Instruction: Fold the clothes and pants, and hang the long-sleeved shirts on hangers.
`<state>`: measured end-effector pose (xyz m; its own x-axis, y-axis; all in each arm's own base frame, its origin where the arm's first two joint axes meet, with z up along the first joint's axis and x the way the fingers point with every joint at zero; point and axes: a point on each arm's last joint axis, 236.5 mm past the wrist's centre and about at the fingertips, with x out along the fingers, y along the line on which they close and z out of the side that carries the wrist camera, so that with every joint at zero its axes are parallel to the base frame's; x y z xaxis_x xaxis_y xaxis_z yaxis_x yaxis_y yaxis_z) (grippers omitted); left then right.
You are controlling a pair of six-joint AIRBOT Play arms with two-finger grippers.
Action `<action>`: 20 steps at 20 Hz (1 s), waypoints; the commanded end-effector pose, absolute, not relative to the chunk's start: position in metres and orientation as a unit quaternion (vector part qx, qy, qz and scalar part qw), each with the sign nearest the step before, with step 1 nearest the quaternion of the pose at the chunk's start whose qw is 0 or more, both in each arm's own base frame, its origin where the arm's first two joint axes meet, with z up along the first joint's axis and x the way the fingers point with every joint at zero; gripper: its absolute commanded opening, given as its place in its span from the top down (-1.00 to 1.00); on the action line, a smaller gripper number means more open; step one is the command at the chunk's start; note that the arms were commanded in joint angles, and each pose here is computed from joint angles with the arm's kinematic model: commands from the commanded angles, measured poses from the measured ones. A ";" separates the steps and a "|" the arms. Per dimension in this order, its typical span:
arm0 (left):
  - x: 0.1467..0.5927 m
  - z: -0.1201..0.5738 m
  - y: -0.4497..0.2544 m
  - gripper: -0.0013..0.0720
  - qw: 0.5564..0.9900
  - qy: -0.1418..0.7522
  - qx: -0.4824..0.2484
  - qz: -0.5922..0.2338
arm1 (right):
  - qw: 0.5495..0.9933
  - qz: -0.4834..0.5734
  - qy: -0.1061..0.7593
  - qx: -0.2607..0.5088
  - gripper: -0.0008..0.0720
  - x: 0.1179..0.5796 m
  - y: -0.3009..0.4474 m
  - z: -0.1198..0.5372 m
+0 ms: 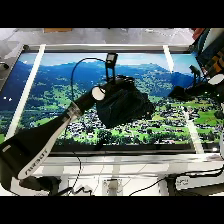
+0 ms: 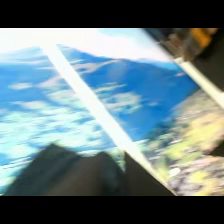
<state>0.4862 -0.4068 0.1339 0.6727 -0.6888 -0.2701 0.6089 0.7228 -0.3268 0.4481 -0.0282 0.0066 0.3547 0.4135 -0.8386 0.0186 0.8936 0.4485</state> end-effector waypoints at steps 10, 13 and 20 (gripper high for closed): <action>0.348 -0.039 -0.450 0.89 0.722 0.469 0.003 -0.509 | 0.761 0.198 0.563 0.257 -0.87 0.461 0.085 -0.044; 0.299 -0.046 -0.479 0.89 0.691 0.473 0.042 -0.545 | 0.762 0.203 0.572 0.224 -0.87 0.456 0.093 -0.050; 0.312 -0.045 -0.468 0.89 0.700 0.469 0.053 -0.536 | 0.778 0.131 0.601 0.131 -0.87 0.453 0.044 -0.081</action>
<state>0.3060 -0.4742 -0.0450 -0.0196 -0.7067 -0.7072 0.7998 0.4134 -0.4353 0.4500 0.0680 -0.0676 0.2353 0.4675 -0.8521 -0.0640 0.8823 0.4664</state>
